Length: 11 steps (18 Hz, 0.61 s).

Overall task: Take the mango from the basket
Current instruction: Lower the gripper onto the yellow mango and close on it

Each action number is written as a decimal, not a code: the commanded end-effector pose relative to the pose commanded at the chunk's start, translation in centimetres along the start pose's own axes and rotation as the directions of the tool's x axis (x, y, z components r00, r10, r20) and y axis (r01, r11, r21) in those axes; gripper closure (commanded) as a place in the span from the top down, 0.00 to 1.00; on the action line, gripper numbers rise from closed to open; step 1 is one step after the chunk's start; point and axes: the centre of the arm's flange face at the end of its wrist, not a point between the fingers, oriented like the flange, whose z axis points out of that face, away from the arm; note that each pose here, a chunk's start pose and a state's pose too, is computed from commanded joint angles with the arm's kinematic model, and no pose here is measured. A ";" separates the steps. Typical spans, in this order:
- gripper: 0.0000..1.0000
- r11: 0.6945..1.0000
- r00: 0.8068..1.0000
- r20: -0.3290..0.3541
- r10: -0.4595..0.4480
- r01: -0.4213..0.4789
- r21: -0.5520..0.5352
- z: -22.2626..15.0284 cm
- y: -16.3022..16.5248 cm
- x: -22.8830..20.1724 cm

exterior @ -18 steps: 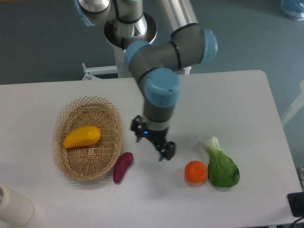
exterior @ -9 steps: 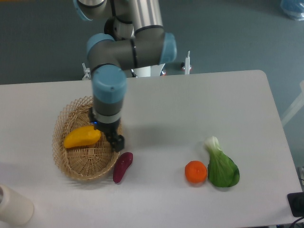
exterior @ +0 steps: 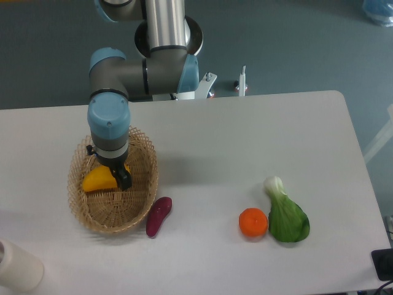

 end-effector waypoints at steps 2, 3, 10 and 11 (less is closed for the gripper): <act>1.00 1.000 1.000 -0.005 0.008 -0.008 -0.006 0.9 -0.6 0.2; 1.00 1.000 1.000 -0.007 -0.001 0.001 -0.008 1.1 -0.6 0.2; 0.88 0.999 0.999 -0.015 -0.051 0.050 -0.012 2.5 -0.9 -0.3; 0.64 0.999 0.999 -0.007 -0.051 0.050 -0.007 2.4 -1.1 -0.3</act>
